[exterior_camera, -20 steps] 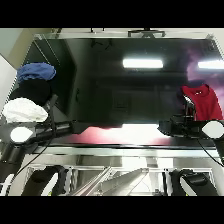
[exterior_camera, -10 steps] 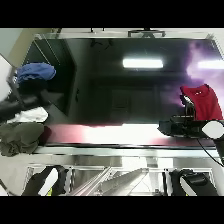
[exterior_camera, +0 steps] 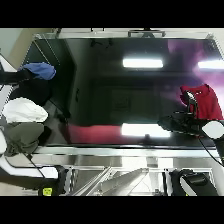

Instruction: Fold the shirts.

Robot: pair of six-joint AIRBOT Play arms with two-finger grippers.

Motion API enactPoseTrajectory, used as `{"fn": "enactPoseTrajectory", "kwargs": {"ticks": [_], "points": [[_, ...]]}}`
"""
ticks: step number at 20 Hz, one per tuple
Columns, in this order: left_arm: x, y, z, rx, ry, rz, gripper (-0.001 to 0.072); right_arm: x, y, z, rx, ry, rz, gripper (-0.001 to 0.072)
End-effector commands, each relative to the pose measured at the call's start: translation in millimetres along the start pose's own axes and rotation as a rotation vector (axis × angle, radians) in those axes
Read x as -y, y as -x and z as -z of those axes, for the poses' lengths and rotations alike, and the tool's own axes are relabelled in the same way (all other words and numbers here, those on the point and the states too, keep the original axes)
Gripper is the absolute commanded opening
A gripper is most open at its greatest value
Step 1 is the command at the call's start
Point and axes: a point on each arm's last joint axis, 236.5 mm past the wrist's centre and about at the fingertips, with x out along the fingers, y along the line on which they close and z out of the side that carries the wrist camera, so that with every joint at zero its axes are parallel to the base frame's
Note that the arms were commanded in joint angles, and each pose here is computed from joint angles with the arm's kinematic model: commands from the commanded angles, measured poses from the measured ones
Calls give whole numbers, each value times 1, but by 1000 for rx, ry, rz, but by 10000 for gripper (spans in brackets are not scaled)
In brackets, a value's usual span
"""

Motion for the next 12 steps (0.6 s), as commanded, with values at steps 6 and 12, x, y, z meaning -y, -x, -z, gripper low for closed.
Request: {"fn": "enactPoseTrajectory", "kwargs": {"ticks": [6, 12], "points": [[-55, -173, -47, 149, -175, -187, 715, -3, 0, -6, 25, -4, -13, 17], [-74, -222, -30, 165, -165, -239, 610, -3, 0, -6, 25, -6, -14, 16]]}}
